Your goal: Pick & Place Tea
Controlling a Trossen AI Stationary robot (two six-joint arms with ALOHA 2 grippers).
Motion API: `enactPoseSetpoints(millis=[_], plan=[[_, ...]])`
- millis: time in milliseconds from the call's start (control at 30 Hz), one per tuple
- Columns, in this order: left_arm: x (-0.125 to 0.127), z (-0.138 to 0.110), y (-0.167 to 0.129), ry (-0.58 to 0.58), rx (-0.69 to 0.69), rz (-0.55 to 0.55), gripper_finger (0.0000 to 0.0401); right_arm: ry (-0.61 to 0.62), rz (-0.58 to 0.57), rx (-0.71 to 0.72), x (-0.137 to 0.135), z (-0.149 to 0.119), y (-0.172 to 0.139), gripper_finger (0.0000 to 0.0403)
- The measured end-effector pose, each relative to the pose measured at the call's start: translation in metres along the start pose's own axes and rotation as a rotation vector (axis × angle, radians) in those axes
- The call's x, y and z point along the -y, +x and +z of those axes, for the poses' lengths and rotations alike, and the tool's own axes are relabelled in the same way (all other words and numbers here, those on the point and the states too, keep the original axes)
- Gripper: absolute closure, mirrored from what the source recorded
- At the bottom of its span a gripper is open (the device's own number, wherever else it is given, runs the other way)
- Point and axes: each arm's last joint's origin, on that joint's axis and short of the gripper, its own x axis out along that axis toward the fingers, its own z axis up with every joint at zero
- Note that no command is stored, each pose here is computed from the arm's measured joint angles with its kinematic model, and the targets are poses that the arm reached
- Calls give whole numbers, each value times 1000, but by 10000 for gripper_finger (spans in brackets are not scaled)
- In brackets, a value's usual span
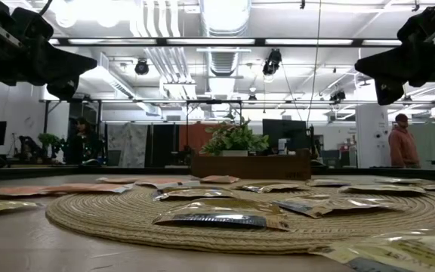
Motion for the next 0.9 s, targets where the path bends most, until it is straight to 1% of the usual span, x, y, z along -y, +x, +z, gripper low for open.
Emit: enactPoseSetpoints(millis=[567, 700, 833, 900], plan=[[0, 0, 0, 0, 1, 0, 401, 7, -4, 12, 0, 1, 0, 374], [0, 0, 0, 0, 0, 0, 401, 70, -3, 15, 0, 1, 0, 374], [0, 0, 0, 0, 0, 0, 401, 176, 1, 28, 0, 3, 0, 374], [0, 0, 0, 0, 0, 0, 401, 181, 5, 44, -1, 4, 0, 374]])
